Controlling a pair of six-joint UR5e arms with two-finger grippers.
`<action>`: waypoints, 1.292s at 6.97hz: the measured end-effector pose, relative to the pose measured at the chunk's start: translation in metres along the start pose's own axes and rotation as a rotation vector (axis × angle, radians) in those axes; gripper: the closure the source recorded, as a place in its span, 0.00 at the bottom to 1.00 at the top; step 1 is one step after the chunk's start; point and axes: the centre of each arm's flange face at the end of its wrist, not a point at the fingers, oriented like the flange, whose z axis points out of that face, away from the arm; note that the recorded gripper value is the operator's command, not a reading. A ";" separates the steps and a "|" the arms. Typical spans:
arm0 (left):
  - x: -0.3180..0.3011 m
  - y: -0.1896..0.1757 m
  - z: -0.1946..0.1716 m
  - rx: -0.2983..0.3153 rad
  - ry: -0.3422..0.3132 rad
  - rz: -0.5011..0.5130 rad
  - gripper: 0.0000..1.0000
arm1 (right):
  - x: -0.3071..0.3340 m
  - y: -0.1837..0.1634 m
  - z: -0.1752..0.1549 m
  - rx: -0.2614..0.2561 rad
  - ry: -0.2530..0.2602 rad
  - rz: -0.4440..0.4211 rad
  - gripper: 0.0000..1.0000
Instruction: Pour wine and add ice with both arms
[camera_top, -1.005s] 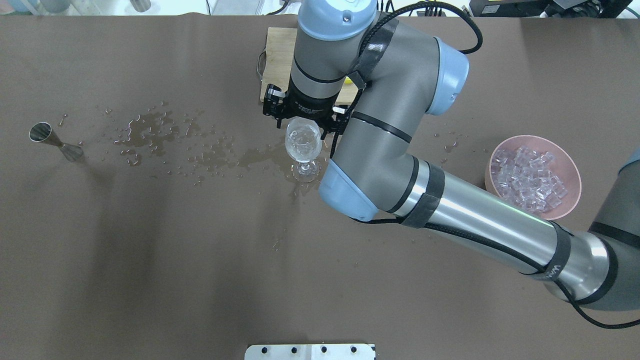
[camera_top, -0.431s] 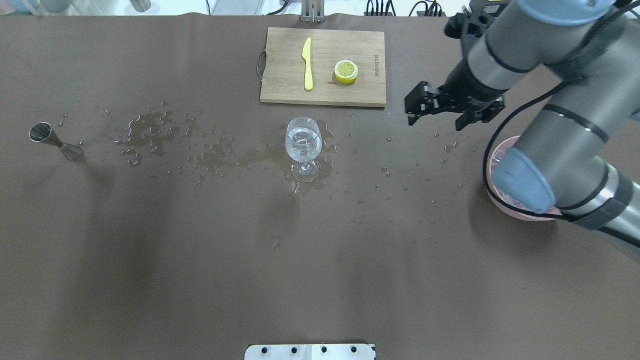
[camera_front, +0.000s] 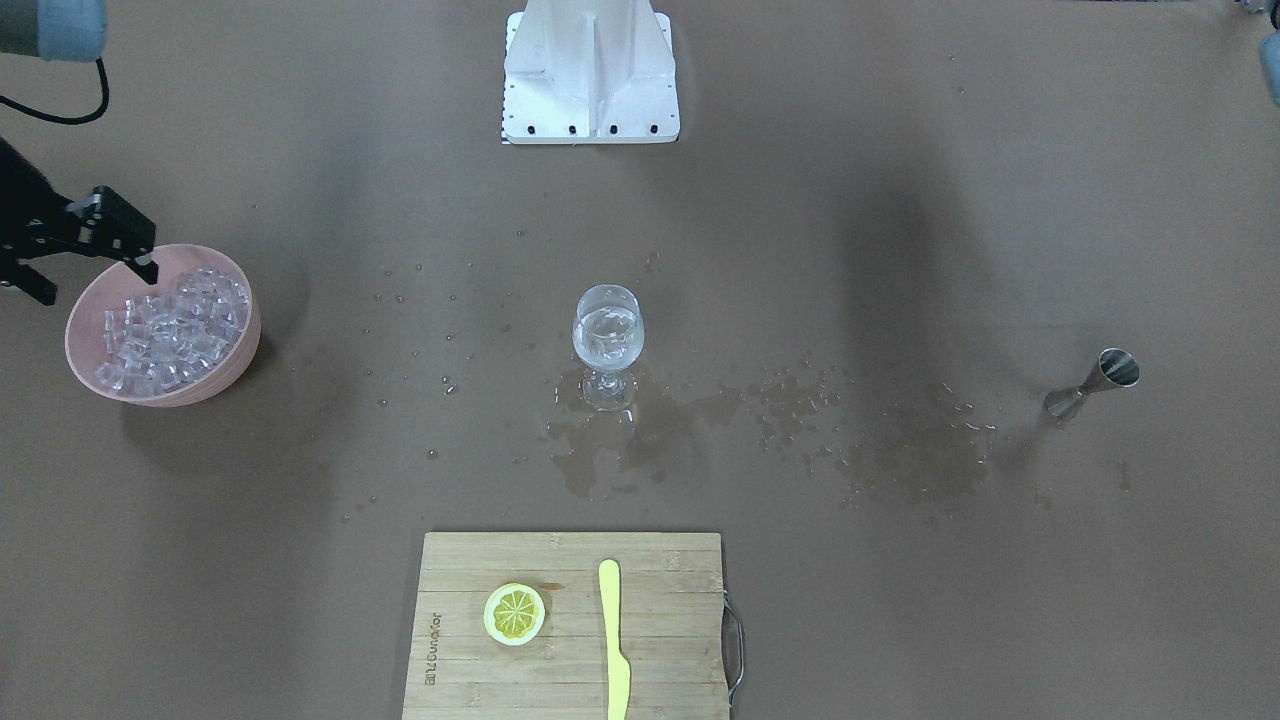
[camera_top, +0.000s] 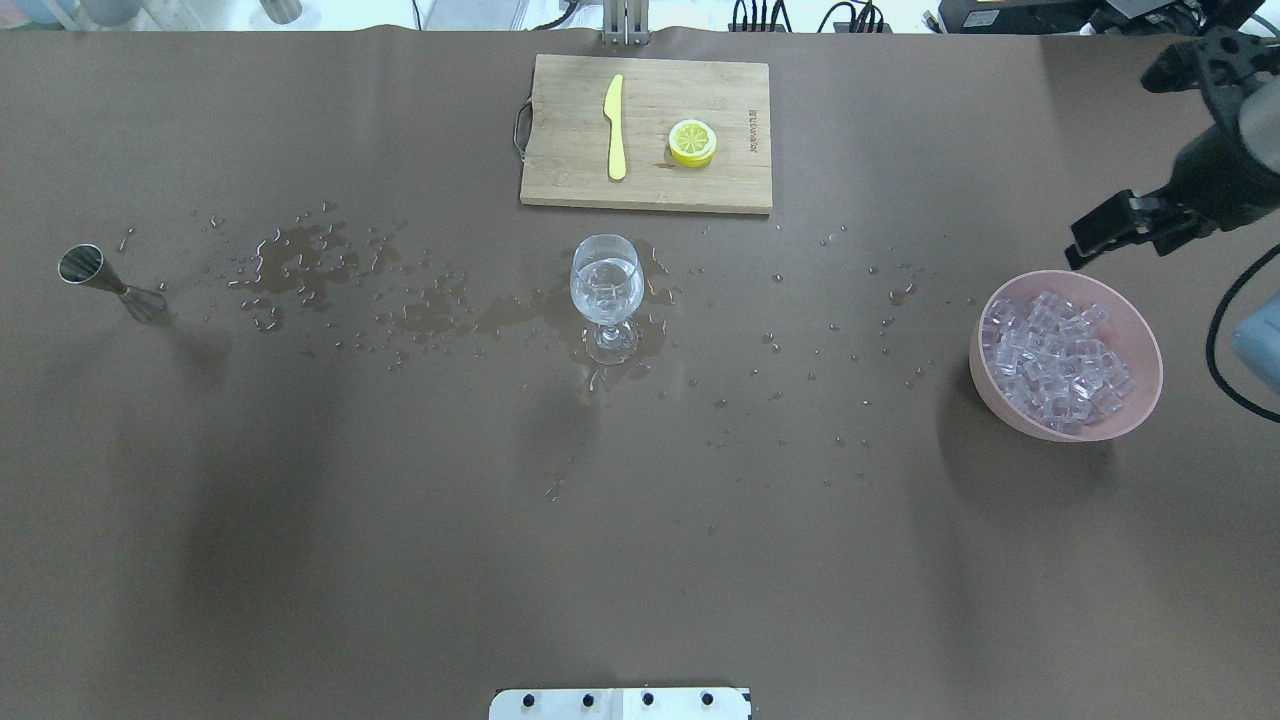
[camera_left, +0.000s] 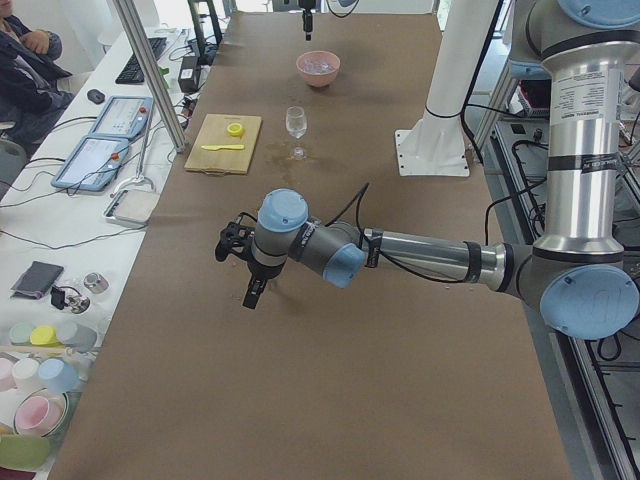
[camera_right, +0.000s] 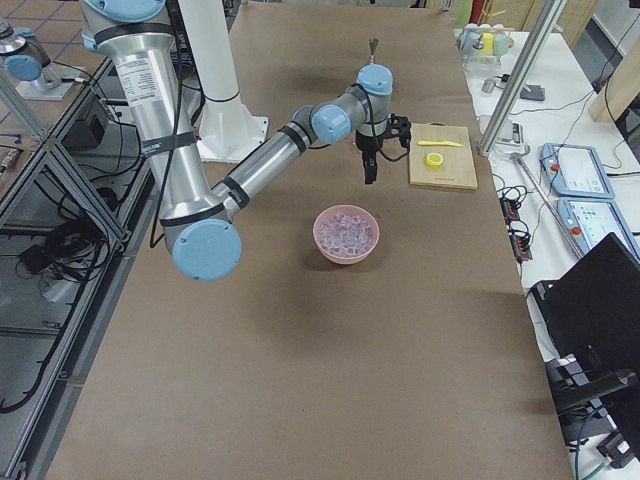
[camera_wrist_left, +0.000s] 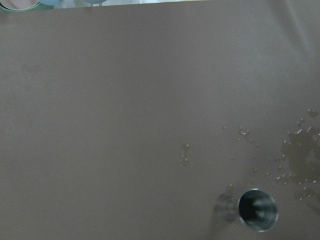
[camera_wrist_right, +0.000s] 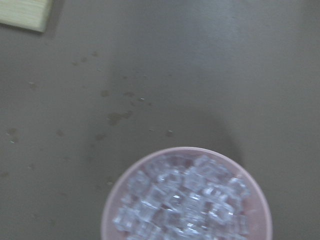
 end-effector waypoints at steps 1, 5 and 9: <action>-0.018 0.010 0.000 -0.026 -0.002 0.011 0.01 | 0.047 0.017 -0.001 -0.012 0.023 -0.051 0.00; -0.085 0.063 0.018 -0.101 -0.008 0.111 0.01 | 0.202 0.067 0.002 -0.054 0.009 -0.144 0.00; -0.092 0.057 0.019 -0.195 -0.009 0.025 0.01 | 0.278 0.099 0.009 -0.073 0.009 -0.193 0.00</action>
